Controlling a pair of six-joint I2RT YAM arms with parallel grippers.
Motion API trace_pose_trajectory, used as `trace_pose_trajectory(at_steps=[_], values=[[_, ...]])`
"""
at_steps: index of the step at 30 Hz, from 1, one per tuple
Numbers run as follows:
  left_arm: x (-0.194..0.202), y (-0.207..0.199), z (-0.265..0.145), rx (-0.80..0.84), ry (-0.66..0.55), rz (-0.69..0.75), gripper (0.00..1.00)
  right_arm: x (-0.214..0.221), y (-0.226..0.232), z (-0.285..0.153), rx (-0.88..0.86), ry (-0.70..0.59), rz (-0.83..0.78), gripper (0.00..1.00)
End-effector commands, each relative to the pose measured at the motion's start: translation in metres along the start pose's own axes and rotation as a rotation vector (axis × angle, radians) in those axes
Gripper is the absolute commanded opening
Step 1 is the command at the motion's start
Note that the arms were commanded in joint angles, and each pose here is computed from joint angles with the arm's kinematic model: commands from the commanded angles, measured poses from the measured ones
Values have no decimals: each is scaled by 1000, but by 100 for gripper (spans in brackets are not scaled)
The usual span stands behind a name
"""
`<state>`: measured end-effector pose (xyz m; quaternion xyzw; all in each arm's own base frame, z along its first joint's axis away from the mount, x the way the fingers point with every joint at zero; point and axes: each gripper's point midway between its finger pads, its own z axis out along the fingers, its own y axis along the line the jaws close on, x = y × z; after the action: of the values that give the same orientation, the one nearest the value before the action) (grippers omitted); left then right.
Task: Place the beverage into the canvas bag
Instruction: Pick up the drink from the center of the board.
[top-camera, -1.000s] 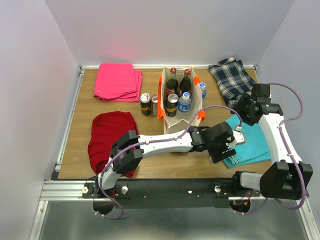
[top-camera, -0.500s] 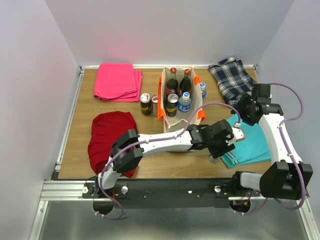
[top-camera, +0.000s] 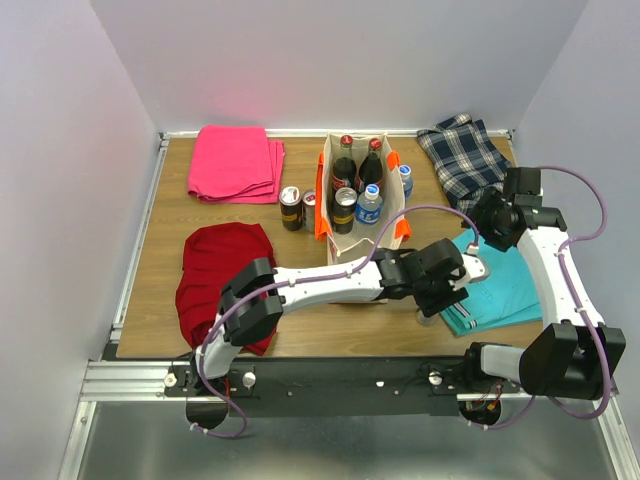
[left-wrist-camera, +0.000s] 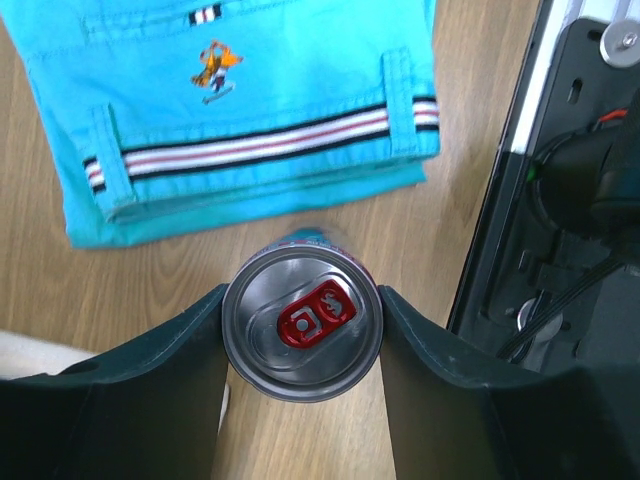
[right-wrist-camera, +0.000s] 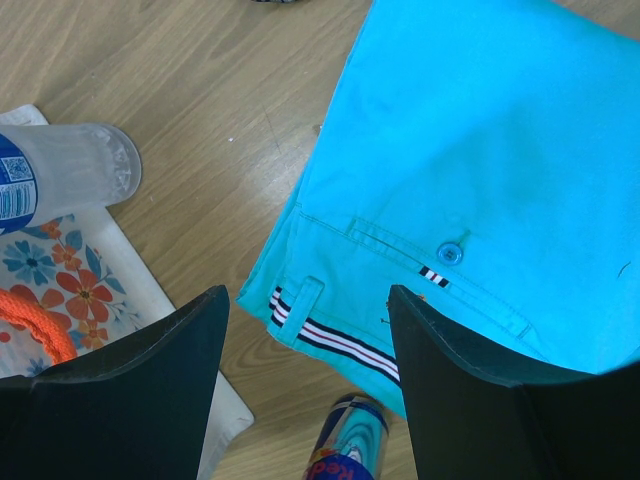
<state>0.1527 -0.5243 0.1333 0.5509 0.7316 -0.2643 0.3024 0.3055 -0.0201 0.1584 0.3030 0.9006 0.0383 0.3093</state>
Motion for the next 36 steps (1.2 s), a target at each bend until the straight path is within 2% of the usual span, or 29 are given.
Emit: trace_pose_trajectory(at_steps=[1,15,22,31,36], values=[[-25,8,-41,-57,-72,6,0,-6,3,-8,-21,-15,-7,73],[-90,11,-128,-112,-217,25,0,-8,4,-12,-35,-14,-41,74],[-131,12,-190,-141,-305,24,0,-11,6,-12,-38,-15,-57,74],[-142,29,-239,-261,-337,2,0,-23,24,-14,-96,-4,-81,74],[-140,55,-257,-421,-340,-28,0,-46,38,-29,-133,-52,-97,74]])
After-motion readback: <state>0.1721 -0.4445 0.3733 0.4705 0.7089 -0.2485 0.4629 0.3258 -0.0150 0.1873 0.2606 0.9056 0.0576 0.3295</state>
